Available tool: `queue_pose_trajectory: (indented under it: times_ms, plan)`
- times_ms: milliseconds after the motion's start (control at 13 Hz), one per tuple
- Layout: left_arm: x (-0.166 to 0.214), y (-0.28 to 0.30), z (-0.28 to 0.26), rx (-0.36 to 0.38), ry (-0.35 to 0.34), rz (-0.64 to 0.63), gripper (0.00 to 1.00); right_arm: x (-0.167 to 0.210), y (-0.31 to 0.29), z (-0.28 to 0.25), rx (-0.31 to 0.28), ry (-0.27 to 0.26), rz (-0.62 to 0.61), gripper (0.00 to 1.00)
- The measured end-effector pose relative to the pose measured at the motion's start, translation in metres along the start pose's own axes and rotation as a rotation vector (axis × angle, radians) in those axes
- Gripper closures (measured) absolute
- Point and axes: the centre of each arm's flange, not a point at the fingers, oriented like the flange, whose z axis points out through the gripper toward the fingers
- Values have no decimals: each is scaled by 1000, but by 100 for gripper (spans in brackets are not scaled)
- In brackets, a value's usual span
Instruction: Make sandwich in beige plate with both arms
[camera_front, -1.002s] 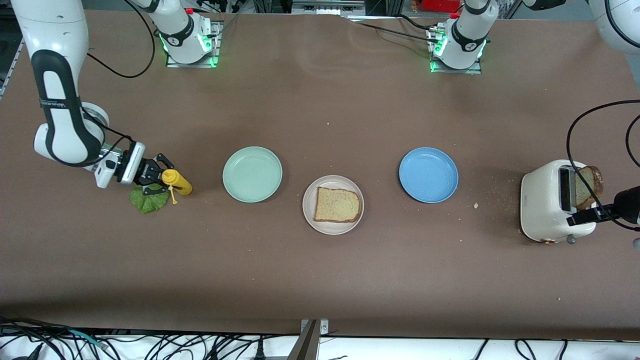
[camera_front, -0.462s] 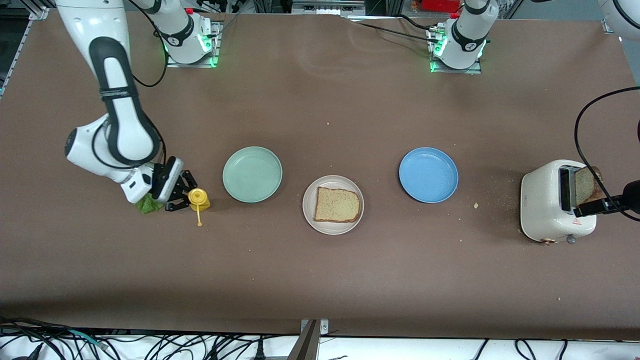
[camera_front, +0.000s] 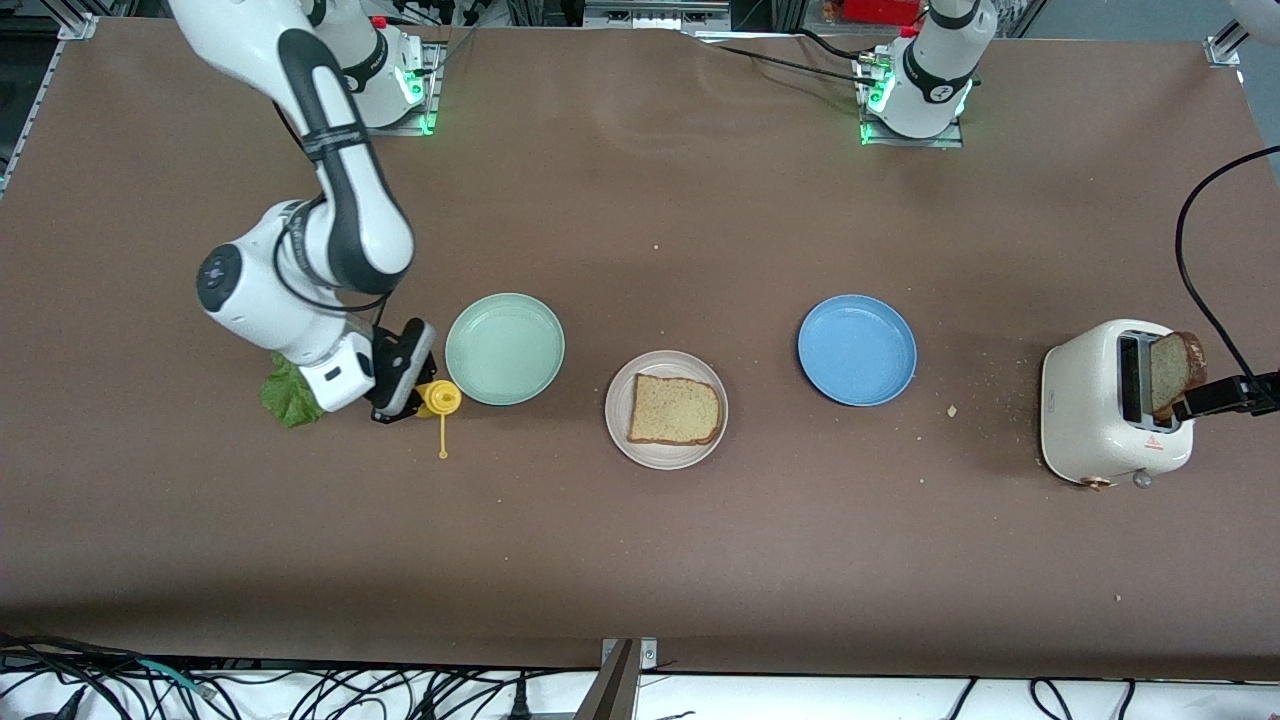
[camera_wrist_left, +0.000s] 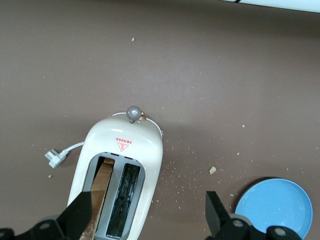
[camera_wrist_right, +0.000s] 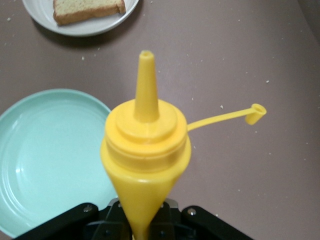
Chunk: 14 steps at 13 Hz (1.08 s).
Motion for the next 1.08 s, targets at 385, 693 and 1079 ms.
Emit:
queue_pose_trajectory:
  times_ms: [385,693,1079]
  plan:
    - [-3,-7,-2,-3,-7,1,0,94,-54,0,-145,-203,23,92]
    - [-3,-10,-2,-3,-6,-1,0,148,-100,12,-243,-405,-1,92]
    - [-4,-16,-3,-3,-5,-8,0,215,-149,65,-299,-666,-82,92]
